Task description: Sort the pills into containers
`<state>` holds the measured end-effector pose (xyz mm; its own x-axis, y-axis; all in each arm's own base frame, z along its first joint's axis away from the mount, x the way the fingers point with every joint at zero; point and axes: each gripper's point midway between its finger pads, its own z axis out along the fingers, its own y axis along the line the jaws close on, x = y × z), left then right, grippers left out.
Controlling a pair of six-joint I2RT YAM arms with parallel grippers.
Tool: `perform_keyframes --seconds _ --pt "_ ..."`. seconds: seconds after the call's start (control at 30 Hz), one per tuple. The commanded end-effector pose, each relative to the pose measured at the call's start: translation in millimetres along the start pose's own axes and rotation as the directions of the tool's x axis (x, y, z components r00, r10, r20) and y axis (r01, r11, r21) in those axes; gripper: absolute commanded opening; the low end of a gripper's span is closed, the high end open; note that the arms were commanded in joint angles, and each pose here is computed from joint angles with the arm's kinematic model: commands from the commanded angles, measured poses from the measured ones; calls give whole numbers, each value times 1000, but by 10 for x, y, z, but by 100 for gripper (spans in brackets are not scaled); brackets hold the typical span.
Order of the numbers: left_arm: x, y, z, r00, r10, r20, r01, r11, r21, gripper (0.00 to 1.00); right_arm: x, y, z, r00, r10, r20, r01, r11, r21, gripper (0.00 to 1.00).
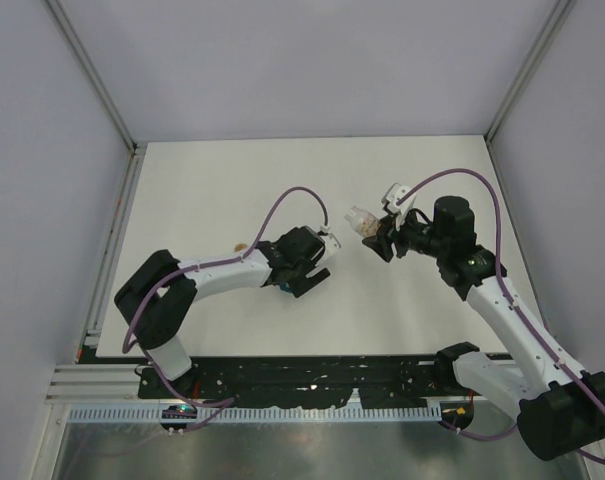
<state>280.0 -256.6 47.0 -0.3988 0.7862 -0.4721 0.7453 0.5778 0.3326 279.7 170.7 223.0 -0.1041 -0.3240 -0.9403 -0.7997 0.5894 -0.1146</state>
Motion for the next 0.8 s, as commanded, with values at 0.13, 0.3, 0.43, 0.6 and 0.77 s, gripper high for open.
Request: perform_keyframes --seconds 0.13,0.3,0.43,0.6,0.77 --pt "-12 99 -116 999 28 26 -27 999 -46 100 -75 -2 10 1000 -9 26 9 1000 -12 6" --pt "10 79 -168 999 24 30 -23 999 -29 100 -58 -5 19 1000 -5 19 5 1000 -13 6" --pt "-20 56 -254 998 17 61 -17 1000 -4 100 -15 -1 40 1000 1 4 -1 1000 -22 6" --pt "-95 0 -438 992 23 122 -30 998 57 100 39 9 79 1000 4 -16 -5 999 -37 6" --pt "-115 -45 -640 982 26 187 -49 992 119 100 120 74 173 999 -2 -49 -2 998 -69 6"
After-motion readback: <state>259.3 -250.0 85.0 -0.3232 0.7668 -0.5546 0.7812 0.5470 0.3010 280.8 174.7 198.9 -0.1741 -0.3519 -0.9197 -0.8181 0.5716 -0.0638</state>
